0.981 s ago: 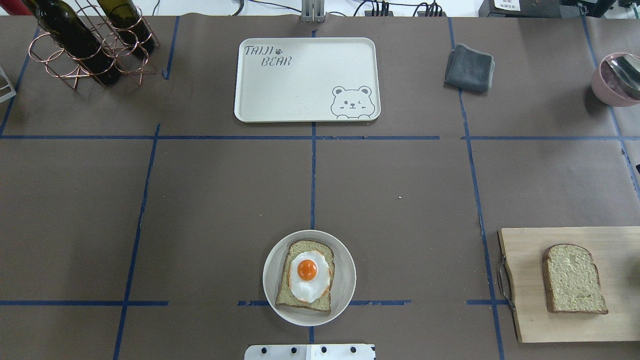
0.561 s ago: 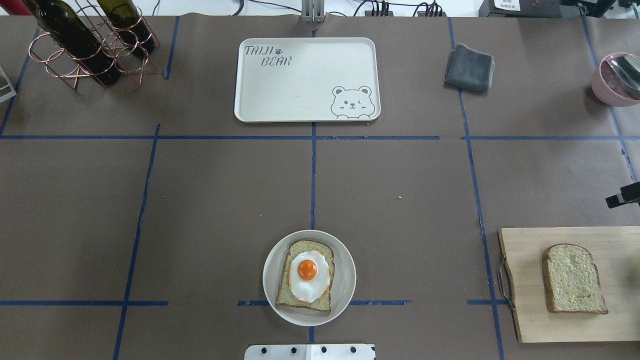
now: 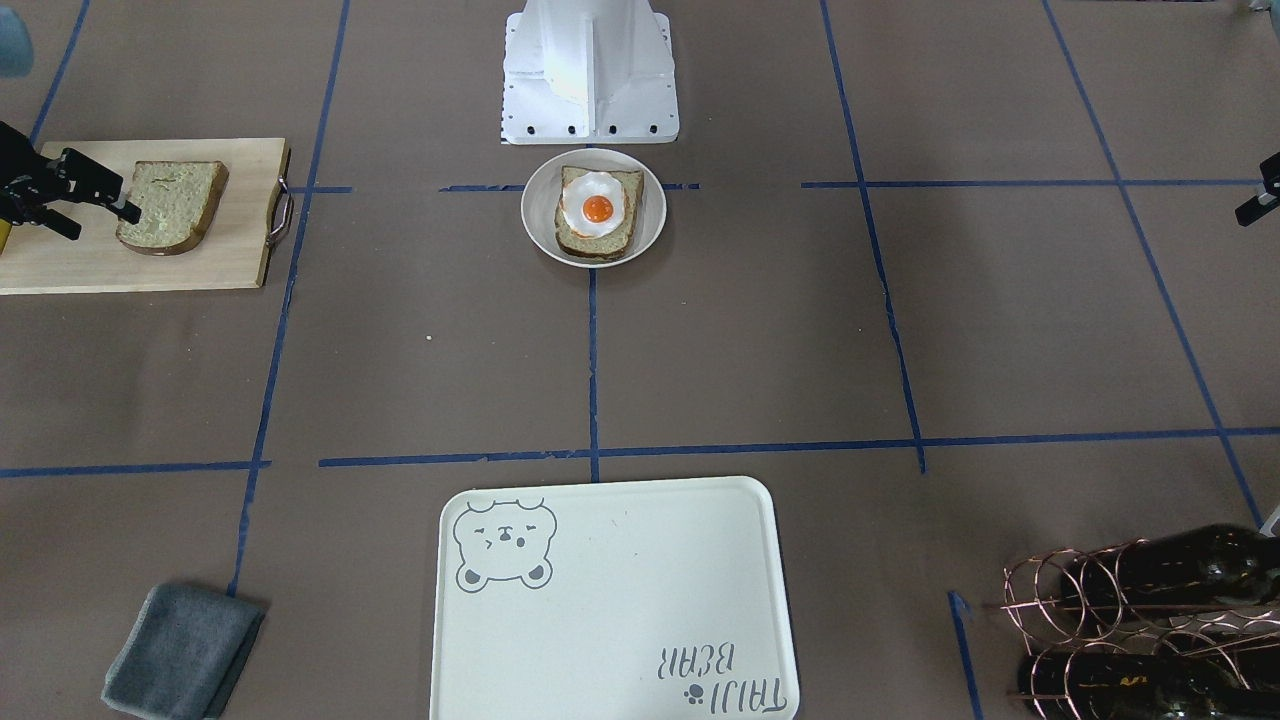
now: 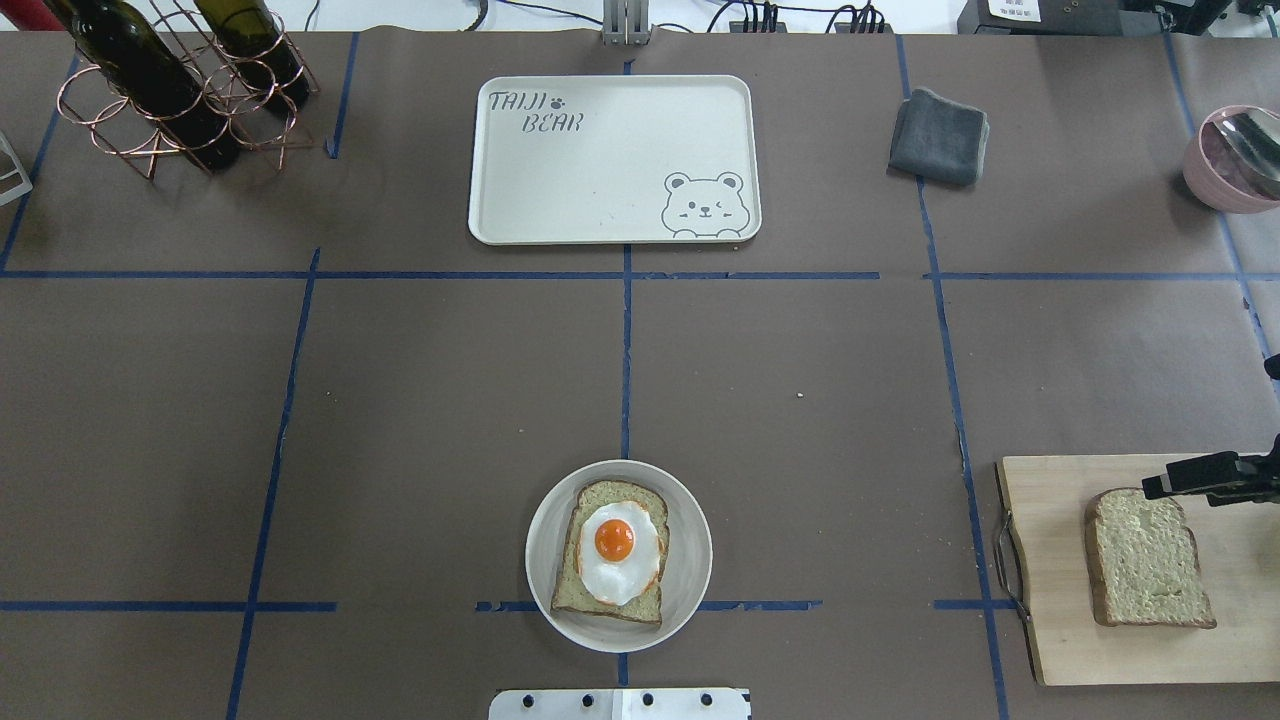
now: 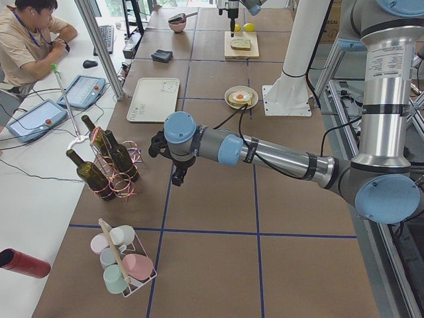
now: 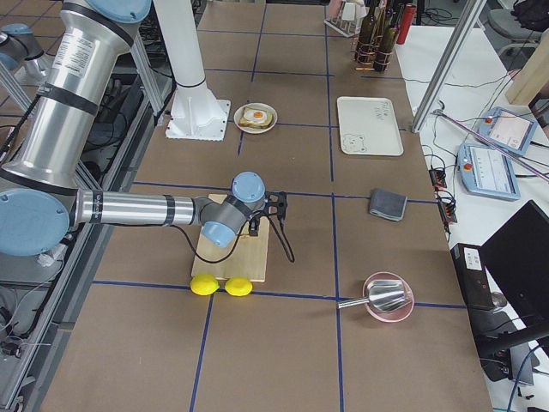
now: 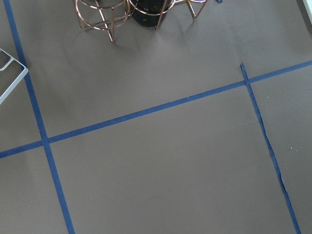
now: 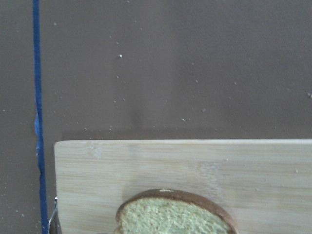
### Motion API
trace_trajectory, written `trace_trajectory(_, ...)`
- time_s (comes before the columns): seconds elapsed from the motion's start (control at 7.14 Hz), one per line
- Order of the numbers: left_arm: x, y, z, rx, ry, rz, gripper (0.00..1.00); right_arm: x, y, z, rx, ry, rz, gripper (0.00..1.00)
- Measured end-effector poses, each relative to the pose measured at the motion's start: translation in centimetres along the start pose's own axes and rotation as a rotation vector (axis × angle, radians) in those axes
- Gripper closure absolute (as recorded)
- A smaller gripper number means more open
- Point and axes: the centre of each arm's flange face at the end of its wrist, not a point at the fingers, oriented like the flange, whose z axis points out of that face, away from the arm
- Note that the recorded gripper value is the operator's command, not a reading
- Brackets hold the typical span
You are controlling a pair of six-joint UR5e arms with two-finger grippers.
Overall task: Make sandwich and place on tray
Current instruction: 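Reach the right gripper down to the bread slice on the cutting board and grasp it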
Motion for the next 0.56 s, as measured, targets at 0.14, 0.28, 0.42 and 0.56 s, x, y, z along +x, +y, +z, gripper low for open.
trace_trajectory(0.14,0.2,-0.1,-0.1,0.004,0.0,-0.007,0.0,0.6,0.7,0.8,-0.01,0.015,0.055,0.12)
trace_trajectory(0.28,0.5,-0.2,-0.3,0.012,0.0,-0.024,0.0,1.2,1.1,1.4,-0.018,0.027,0.082,0.18)
trace_trajectory(0.42,0.9,-0.3,-0.6,0.022,0.0,-0.037,0.0,1.7,1.6,1.7,-0.024,0.031,0.09,0.22)
trace_trajectory(0.56,1.3,-0.3,-0.8,0.028,0.0,-0.041,0.0,2.1,1.9,1.8,-0.03,0.035,0.095,0.27)
